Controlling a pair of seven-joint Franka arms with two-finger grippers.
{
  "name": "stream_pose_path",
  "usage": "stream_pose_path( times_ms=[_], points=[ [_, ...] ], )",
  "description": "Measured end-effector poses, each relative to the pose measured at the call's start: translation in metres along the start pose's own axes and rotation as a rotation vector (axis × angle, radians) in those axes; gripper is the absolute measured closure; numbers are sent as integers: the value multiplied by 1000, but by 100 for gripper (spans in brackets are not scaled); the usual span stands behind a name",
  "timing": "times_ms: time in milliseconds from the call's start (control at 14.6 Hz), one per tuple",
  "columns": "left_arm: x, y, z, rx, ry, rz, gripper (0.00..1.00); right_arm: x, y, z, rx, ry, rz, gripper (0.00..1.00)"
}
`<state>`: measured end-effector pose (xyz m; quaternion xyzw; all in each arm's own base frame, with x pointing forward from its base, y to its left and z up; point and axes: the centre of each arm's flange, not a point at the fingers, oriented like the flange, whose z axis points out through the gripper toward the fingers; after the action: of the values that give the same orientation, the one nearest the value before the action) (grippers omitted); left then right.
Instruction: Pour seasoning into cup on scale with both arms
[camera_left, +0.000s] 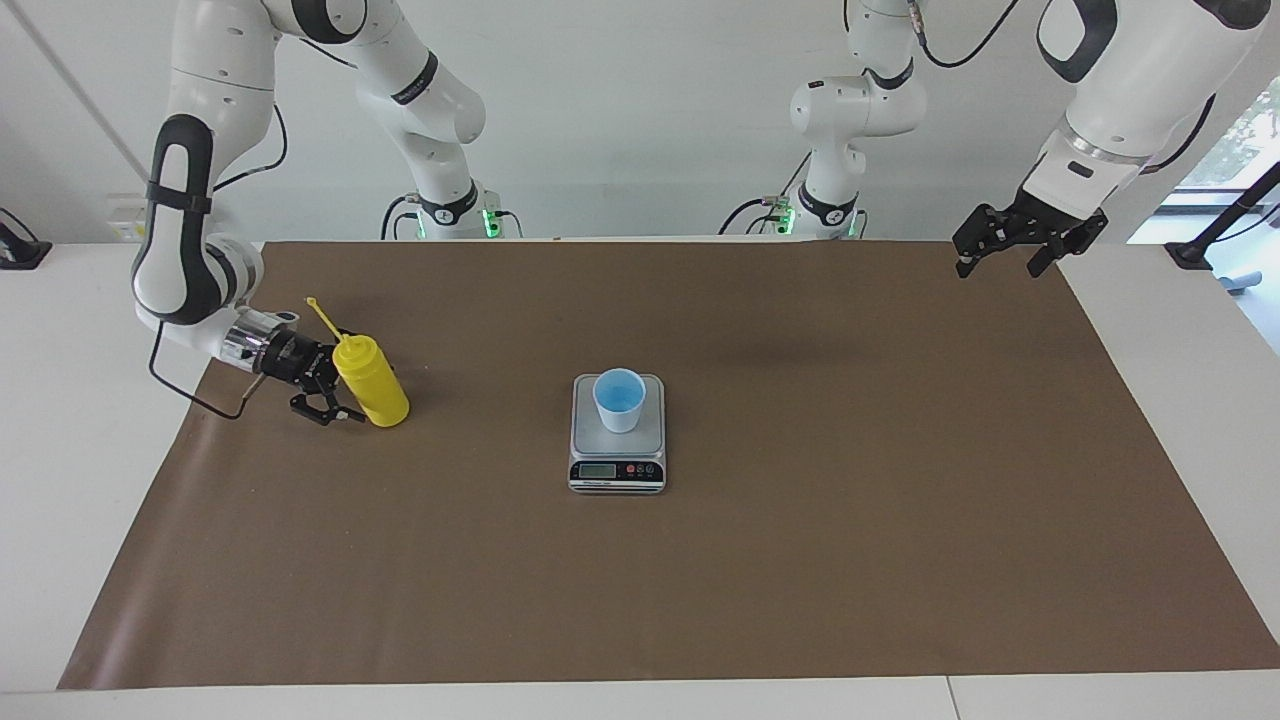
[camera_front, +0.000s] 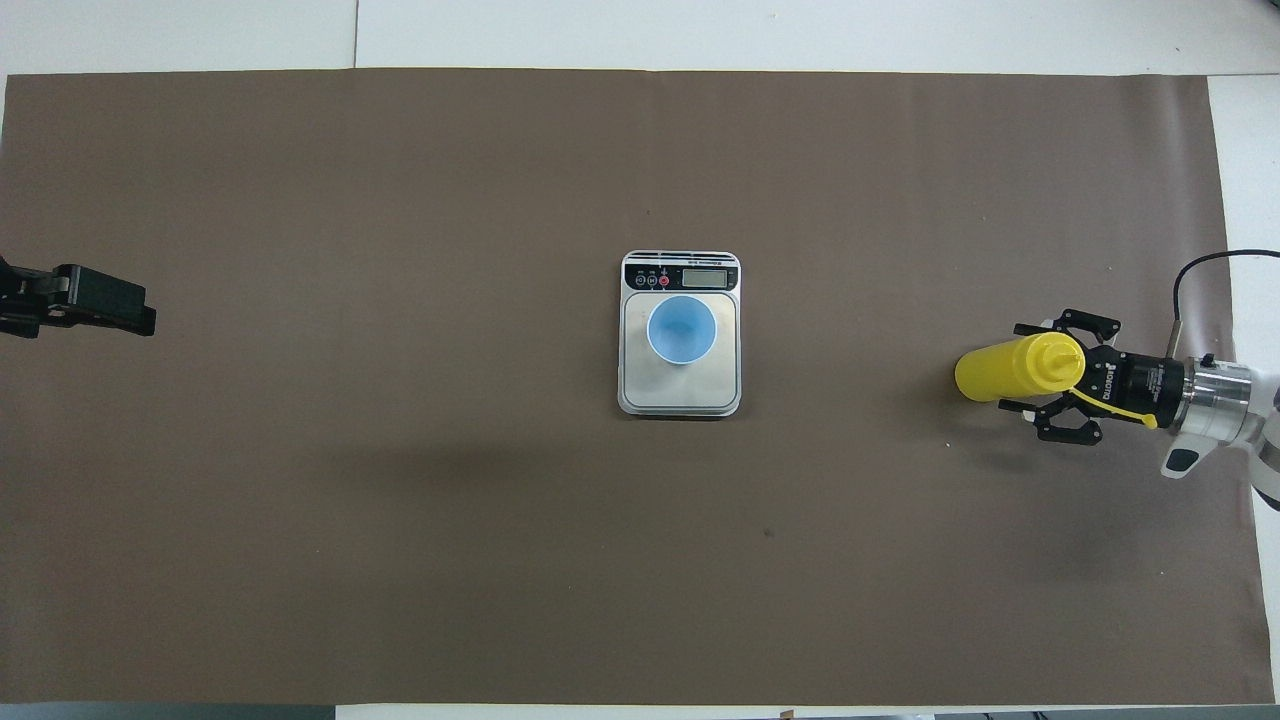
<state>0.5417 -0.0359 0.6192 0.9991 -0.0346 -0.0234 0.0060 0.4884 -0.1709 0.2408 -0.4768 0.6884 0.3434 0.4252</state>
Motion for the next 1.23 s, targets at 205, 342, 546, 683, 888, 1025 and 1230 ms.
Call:
stream_pose_path(
  times_ms=[205,342,546,683,888,1025,1230],
  points=[
    [0,0,0,0,0,0,0,0,-3,-29,-39,34,-35,0],
    [0,0,0,0,0,0,0,-7,-10,-61,-78,61,-80,0],
    [0,0,0,0,0,0,0,-41,-38,-110,-154,142,-198,0],
    [0,0,0,0,0,0,0,-75,-64,-132,-202,184,-287,0],
    [0,0,0,0,0,0,0,-119,-88,-149,-240,268,-348,0],
    [0,0,0,0,0,0,0,-168,-94,-145,-276,357,-403,0],
    [0,0,0,0,0,0,0,-271,-81,-110,-336,467,-532,0]
  ],
)
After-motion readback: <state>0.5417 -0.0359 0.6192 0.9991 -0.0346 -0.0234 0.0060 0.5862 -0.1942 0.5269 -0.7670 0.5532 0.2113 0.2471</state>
